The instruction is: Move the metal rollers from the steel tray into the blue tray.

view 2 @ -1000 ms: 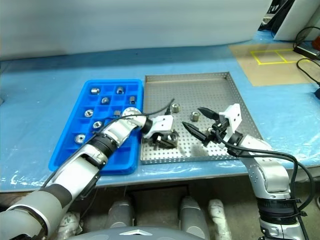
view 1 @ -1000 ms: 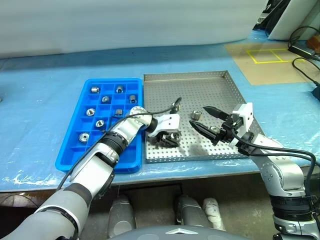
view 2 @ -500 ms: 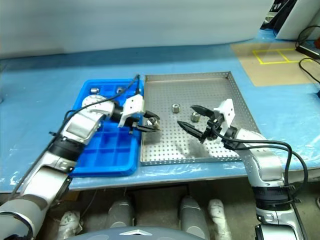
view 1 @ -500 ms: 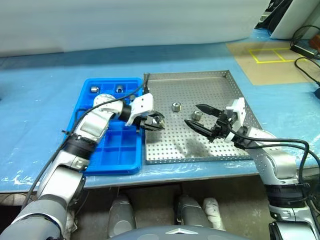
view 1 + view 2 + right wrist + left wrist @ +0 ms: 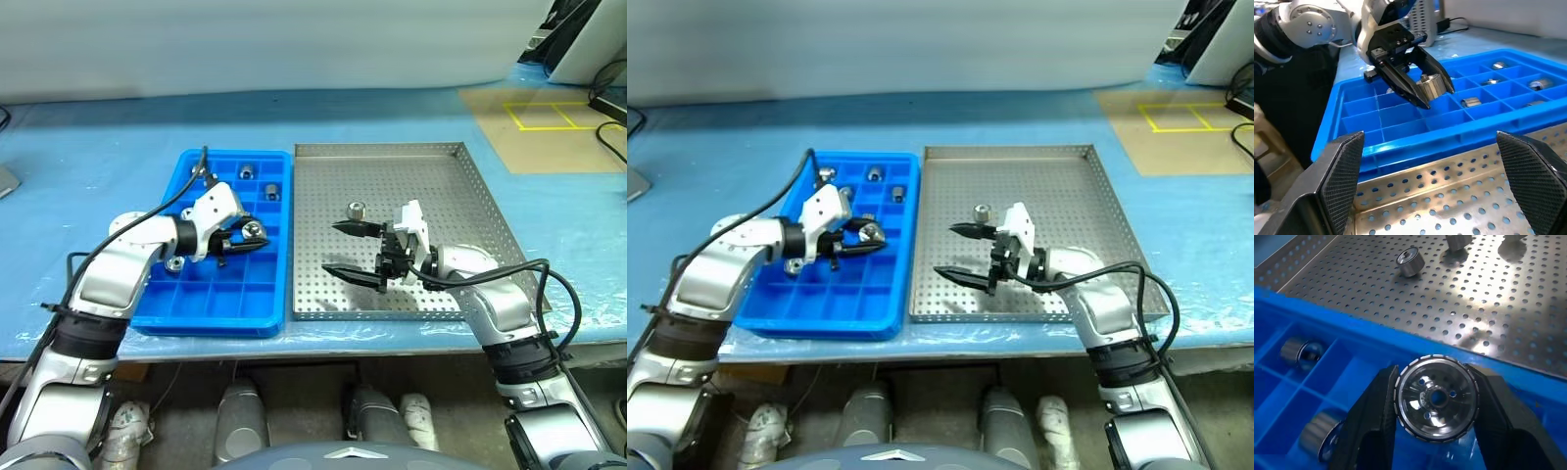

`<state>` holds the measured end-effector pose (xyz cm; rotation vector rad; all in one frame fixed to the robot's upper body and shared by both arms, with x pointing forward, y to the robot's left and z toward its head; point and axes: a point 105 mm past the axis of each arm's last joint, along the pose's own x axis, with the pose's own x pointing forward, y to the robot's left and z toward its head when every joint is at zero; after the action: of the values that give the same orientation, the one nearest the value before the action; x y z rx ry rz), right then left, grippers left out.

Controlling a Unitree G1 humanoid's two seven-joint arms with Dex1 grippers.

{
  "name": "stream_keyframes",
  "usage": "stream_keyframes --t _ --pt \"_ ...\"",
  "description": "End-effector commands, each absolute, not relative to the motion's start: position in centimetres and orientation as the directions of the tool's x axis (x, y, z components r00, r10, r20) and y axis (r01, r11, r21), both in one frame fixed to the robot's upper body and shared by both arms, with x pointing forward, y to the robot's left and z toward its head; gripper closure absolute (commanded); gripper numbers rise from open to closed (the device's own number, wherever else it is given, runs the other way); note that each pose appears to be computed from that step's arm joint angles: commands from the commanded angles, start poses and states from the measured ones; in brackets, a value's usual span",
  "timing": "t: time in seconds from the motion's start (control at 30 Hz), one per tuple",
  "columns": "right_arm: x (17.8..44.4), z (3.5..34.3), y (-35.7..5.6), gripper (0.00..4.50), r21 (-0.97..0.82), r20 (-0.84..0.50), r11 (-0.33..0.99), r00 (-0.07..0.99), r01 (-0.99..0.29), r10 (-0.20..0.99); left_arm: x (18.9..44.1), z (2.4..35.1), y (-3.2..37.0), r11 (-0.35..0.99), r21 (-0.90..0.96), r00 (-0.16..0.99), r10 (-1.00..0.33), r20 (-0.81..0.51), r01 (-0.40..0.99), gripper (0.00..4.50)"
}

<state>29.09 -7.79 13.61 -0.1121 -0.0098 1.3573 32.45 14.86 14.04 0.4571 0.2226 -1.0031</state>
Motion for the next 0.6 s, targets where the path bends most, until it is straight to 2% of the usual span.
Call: stream_keyframes --t 0.03,0.23,0.43,0.6 --pt "28.5 13.8 -7.2 0.00 -0.158 -0.073 0.131 0.143 -0.979 0.987 31.8 15.4 15.6 0.491 0.293 0.569 -0.749 -0.338 0.820 2.74" --pt "28.6 13.8 -6.7 0.00 -0.168 -0.074 0.094 0.108 -0.981 0.991 32.2 14.7 16.6 0.593 0.278 0.655 -0.695 -0.298 0.756 2.74" --pt "28.9 13.9 -6.9 0.00 -0.166 -0.077 0.108 0.123 -0.980 0.989 31.2 14.7 18.1 0.624 0.289 0.688 -0.657 -0.309 0.726 2.74" --pt "28.8 13.8 -7.2 0.00 -0.155 -0.073 0.131 0.144 -0.979 0.987 27.5 14.3 20.8 0.595 0.276 0.653 -0.642 -0.403 0.755 2.74"
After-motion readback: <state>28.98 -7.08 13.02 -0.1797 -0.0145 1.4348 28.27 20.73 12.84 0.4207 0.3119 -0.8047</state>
